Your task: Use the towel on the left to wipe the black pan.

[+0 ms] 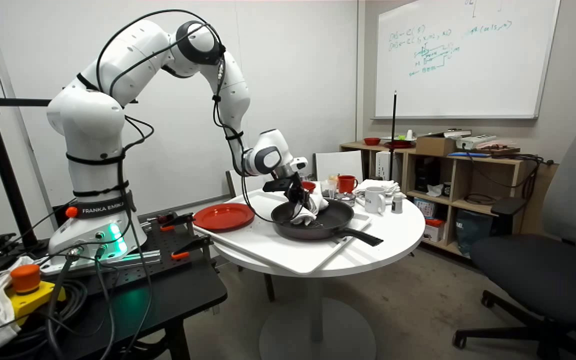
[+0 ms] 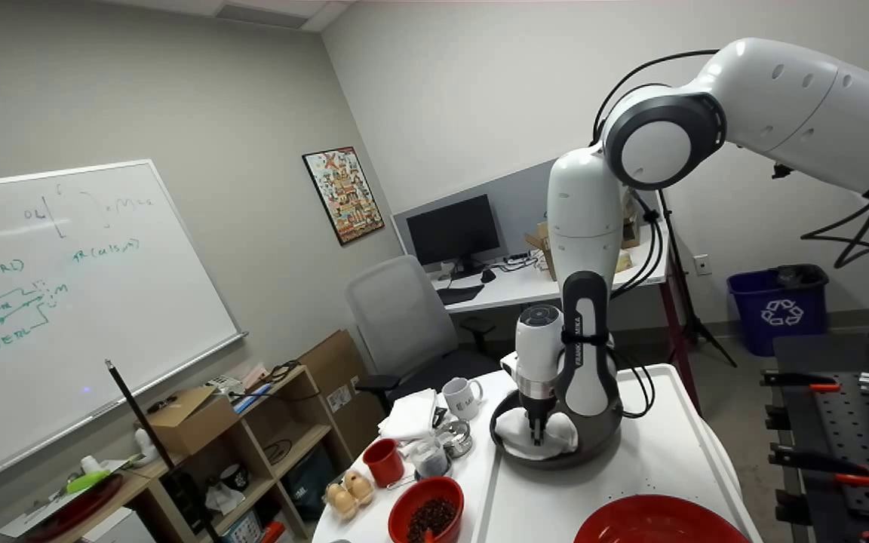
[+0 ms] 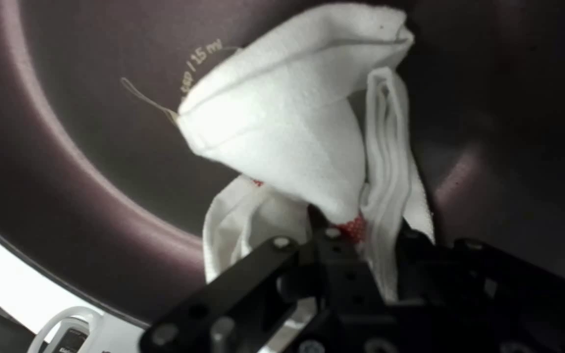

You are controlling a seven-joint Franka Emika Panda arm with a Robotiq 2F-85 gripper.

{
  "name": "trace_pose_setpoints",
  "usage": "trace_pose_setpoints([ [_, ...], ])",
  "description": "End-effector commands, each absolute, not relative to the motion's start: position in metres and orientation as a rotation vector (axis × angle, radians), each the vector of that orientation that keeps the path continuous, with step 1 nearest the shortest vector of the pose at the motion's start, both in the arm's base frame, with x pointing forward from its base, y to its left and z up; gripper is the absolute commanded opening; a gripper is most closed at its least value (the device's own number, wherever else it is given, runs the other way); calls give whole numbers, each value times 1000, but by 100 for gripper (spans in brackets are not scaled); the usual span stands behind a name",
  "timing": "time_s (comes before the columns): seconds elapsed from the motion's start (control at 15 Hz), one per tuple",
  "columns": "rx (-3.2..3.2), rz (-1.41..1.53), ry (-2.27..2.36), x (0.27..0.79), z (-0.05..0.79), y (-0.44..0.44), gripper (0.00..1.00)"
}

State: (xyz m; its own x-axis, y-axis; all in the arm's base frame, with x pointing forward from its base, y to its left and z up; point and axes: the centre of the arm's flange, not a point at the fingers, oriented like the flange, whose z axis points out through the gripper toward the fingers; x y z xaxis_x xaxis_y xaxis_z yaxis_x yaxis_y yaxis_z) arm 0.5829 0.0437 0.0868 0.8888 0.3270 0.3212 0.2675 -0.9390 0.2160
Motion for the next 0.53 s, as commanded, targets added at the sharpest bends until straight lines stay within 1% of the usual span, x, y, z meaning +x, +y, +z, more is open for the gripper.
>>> trace_pose_setpoints([
  [0.0, 2935, 540, 544, 563, 97, 59, 4],
  [0.47, 3036, 600, 656, 552, 106, 73, 4],
])
